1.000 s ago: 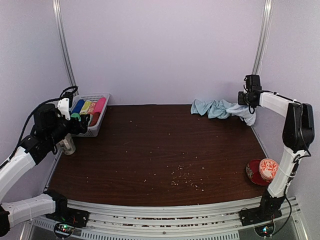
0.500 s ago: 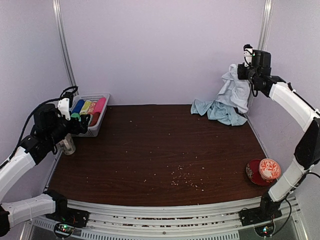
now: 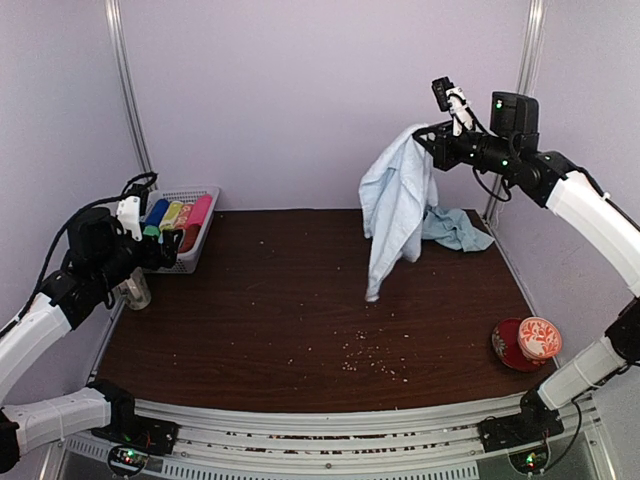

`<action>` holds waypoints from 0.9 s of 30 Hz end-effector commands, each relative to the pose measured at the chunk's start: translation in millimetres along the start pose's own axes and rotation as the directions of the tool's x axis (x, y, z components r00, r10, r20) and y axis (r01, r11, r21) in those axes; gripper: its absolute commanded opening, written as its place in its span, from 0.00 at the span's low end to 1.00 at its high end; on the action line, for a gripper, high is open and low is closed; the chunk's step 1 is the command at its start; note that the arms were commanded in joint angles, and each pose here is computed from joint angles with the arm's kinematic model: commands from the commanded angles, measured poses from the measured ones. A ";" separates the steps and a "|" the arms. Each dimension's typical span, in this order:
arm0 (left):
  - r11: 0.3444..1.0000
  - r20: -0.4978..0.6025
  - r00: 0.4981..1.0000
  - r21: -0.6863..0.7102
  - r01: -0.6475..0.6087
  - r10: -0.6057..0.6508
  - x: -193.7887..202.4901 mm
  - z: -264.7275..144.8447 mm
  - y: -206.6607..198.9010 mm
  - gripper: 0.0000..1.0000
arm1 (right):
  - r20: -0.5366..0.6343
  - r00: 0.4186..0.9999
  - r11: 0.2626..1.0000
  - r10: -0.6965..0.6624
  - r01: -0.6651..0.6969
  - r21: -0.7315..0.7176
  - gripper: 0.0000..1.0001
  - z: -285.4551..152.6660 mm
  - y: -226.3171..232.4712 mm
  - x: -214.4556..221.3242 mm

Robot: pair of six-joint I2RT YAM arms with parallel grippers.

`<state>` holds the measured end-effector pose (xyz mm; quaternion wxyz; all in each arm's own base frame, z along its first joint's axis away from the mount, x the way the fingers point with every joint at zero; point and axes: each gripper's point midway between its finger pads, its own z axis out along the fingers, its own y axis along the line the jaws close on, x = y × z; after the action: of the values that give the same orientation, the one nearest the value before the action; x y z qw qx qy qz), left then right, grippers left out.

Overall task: Roll the towels
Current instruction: Place the towel at the center of the board.

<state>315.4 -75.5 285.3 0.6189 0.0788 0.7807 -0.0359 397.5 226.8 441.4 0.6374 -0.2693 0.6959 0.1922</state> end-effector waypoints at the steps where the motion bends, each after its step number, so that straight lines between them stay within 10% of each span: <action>1: 1.000 0.046 0.999 0.020 -0.003 0.002 -11.6 0.9 -3.0 0.98 | -0.028 0.997 0.974 0.066 -0.070 -0.217 0.00 6.3 37.2 15.2; 13: 0.986 -0.095 0.995 0.167 0.031 -0.015 8.7 23.1 -35.9 0.98 | -0.487 0.869 0.982 0.086 -0.156 -0.106 0.00 83.7 19.9 213.8; 27: 0.985 -0.110 0.994 0.173 -0.004 0.023 29.1 60.7 -145.2 0.98 | -0.614 0.783 0.984 0.099 0.015 0.177 0.00 30.5 -70.4 262.9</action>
<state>319.3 -205.9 229.4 0.5323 0.1627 0.8195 -0.1367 449.9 191.4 185.4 0.3906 -0.2704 0.8741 0.1011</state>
